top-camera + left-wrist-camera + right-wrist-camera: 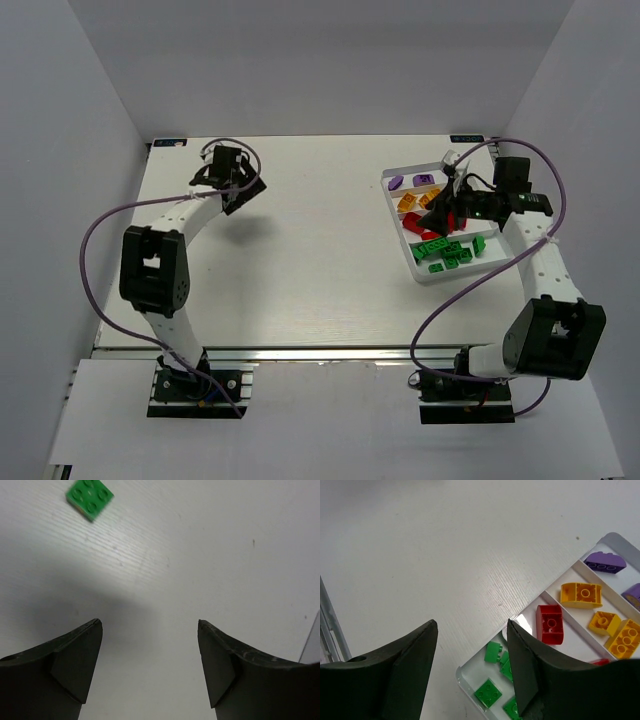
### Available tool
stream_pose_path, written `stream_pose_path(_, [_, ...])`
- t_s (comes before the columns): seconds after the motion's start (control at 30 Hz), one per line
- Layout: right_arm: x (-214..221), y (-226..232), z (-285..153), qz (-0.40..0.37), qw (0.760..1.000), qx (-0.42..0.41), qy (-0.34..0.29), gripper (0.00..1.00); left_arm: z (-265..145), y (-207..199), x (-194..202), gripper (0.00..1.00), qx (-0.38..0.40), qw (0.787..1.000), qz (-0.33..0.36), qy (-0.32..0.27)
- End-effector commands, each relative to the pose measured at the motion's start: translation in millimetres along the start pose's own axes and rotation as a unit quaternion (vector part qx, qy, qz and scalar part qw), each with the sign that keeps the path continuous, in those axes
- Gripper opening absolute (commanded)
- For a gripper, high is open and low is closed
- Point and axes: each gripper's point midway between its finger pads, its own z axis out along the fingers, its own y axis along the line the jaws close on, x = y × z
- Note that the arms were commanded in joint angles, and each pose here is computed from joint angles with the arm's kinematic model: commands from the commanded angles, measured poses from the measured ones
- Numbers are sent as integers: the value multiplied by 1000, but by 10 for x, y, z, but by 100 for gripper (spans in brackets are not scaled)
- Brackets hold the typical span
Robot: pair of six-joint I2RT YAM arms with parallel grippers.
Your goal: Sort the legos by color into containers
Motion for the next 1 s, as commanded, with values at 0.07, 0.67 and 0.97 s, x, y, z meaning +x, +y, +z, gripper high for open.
stream_pose_path(0.07, [134, -58, 54, 9, 1000, 14, 14, 64, 173, 307, -303, 87, -97, 995, 1, -2])
stream_pose_path(0.67, [197, -117, 89, 18, 999, 15, 23, 65, 829, 762, -831, 91, -156, 971, 183, 10])
stream_pose_path(0.97, [179, -117, 71, 21, 999, 18, 25, 66, 1115, 532, -730, 88, -57, 967, 245, 37])
